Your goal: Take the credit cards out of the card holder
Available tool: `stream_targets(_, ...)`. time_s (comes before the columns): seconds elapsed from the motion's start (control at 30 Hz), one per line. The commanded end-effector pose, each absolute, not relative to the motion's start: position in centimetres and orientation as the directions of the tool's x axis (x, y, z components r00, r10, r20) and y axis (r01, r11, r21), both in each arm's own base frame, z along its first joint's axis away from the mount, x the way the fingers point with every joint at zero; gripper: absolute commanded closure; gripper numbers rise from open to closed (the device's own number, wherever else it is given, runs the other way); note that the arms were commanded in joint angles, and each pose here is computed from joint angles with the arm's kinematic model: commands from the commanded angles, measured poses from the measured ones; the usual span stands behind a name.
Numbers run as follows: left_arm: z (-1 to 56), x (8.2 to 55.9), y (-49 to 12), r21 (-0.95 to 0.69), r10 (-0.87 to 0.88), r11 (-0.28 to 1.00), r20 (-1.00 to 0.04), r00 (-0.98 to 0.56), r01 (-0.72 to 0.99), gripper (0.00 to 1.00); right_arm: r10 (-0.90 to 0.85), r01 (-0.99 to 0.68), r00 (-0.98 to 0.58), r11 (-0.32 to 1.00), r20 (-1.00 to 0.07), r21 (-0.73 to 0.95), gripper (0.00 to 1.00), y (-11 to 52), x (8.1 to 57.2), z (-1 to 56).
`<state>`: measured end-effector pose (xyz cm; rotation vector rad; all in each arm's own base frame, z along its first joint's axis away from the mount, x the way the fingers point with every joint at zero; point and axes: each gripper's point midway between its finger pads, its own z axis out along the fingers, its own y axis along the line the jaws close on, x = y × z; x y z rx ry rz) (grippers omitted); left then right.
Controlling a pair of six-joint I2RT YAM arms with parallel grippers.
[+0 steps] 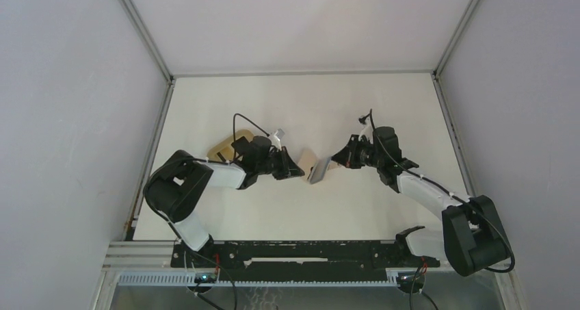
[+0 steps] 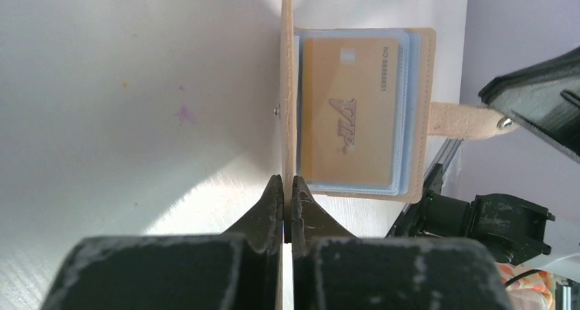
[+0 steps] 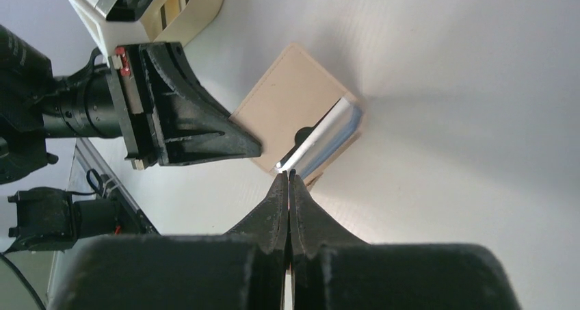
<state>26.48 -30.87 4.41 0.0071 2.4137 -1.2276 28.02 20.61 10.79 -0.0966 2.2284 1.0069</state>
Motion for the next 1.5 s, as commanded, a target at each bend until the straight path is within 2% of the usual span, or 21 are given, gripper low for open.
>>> stream_targets(0.0, 6.2, 26.3, -31.2, -0.800, -0.204, 0.555, -0.396, -0.896, 0.227, 1.00, 0.233, -0.339, -0.714, 0.710, -0.660, 0.617, 1.00, 19.0, 29.3, 12.6)
stream_targets(0.33, 4.9, 24.0, -29.7, -0.807, -0.262, 0.569, -0.362, -0.895, 0.159, 0.99, 0.297, -0.275, -0.714, 0.715, -0.635, 0.643, 1.00, 17.3, 30.8, 12.1)
stream_targets(0.57, 4.2, 23.7, -29.9, -0.822, -0.277, 0.553, -0.333, -0.902, 0.133, 0.74, 0.291, -0.266, -0.731, 0.712, -0.618, 0.650, 1.00, 17.4, 30.9, 11.3)
stream_targets(0.73, 4.7, 24.5, -30.4, -0.824, -0.278, 0.547, -0.347, -0.896, 0.150, 0.64, 0.280, -0.280, -0.729, 0.712, -0.625, 0.645, 1.00, 17.4, 30.8, 11.3)
stream_targets(1.2, 5.1, 25.9, -30.9, -0.822, -0.278, 0.548, -0.352, -0.894, 0.154, 0.62, 0.263, -0.294, -0.753, 0.687, -0.604, 0.665, 1.00, 17.9, 30.5, 11.0)
stream_targets(1.47, 4.4, 26.0, -31.3, -0.827, -0.273, 0.547, -0.324, -0.906, 0.131, 0.54, 0.261, -0.302, -0.756, 0.675, -0.601, 0.673, 1.00, 18.2, 30.5, 11.1)
